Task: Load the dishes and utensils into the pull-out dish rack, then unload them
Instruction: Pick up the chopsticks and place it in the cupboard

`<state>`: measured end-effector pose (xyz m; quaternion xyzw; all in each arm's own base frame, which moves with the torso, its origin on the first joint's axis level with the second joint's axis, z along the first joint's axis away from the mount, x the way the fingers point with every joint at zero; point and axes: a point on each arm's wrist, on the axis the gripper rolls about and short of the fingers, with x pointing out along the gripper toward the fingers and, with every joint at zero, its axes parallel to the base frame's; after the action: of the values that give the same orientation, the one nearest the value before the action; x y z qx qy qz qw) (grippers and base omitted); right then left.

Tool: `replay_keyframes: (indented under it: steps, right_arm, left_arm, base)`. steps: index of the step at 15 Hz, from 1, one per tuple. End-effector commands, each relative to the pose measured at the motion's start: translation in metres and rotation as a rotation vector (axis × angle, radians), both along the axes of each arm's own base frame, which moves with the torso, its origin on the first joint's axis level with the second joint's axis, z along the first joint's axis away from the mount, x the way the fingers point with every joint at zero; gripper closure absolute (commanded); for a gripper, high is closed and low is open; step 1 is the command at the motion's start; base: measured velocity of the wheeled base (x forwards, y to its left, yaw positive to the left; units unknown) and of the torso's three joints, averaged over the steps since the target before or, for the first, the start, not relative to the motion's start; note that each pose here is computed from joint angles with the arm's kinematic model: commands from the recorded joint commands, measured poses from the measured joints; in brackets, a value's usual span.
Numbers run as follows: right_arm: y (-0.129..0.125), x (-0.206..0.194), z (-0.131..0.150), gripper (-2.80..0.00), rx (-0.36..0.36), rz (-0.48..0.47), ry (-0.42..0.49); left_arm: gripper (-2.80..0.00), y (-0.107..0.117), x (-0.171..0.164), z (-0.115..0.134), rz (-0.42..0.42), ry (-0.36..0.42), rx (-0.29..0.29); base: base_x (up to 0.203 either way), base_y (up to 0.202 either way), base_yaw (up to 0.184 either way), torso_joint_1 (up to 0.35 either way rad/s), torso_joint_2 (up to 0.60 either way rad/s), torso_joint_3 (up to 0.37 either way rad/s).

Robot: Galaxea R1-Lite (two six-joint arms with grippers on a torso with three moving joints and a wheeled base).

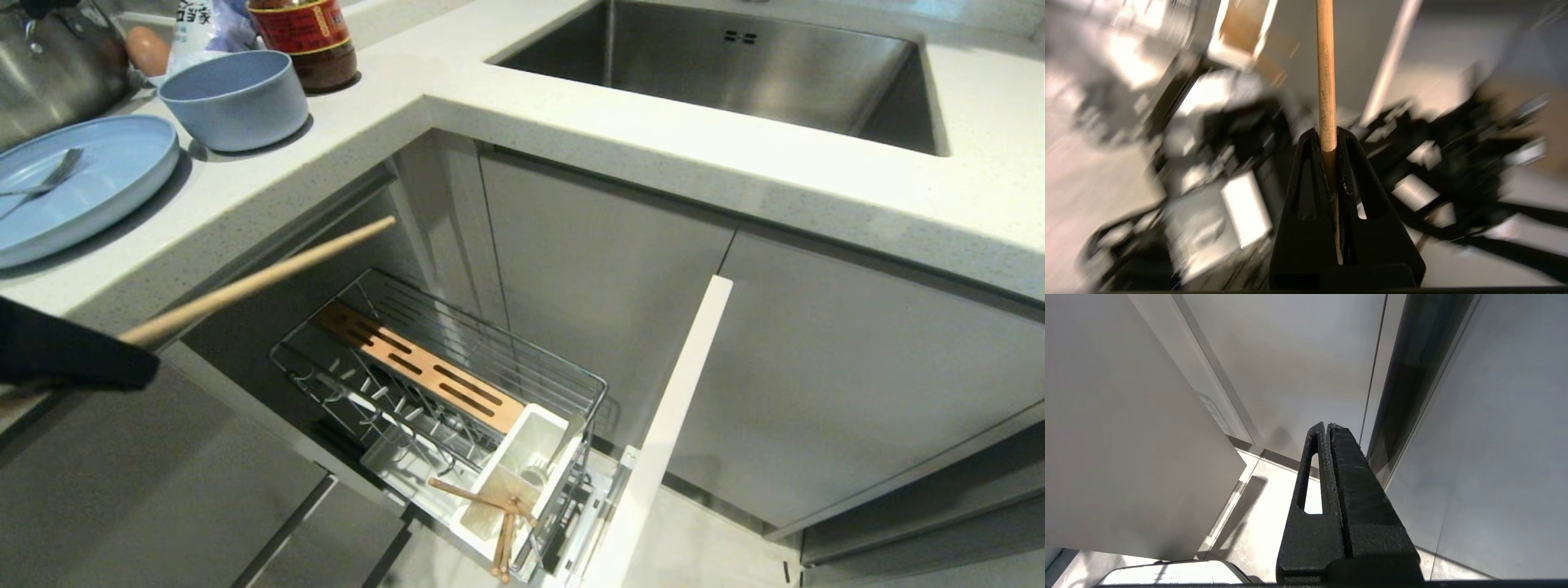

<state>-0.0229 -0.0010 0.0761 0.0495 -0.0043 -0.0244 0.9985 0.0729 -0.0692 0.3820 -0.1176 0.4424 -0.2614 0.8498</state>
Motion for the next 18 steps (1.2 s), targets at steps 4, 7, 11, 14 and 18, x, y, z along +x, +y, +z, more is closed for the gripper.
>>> replay_keyframes:
  steps: [4,7,11,14,18]
  right_arm:
    - [0.000,0.000,0.000,0.00,0.001,0.000,-0.005]
    - [0.000,0.000,0.000,0.00,0.001,0.000,-0.005]
    - [0.000,0.000,0.000,0.00,0.001,0.000,-0.005]
    - [0.000,0.000,0.000,0.00,0.001,0.000,-0.004]
    - [0.000,0.000,0.000,0.00,0.001,0.000,-0.005]
  left_arm:
    - [0.00,-0.038,0.036,-0.038,-0.167,0.182,0.312]
    - [0.00,-0.051,0.048,-0.056,-0.188,0.252,0.392]
    - [0.00,-0.072,0.067,-0.092,-0.281,0.360,0.552]
    - [0.00,-0.082,0.076,-0.107,-0.328,0.403,0.610]
    - [0.00,-0.097,0.093,-0.128,-0.341,0.476,0.677]
  base:
    - [0.000,0.000,0.000,0.000,0.00,0.000]
    - [0.000,0.000,0.000,0.000,0.00,0.000]
    - [0.000,0.000,0.000,0.000,0.00,0.000]
    - [0.000,0.000,0.000,0.000,0.00,0.000]
    - [0.000,0.000,0.000,0.000,0.00,0.000]
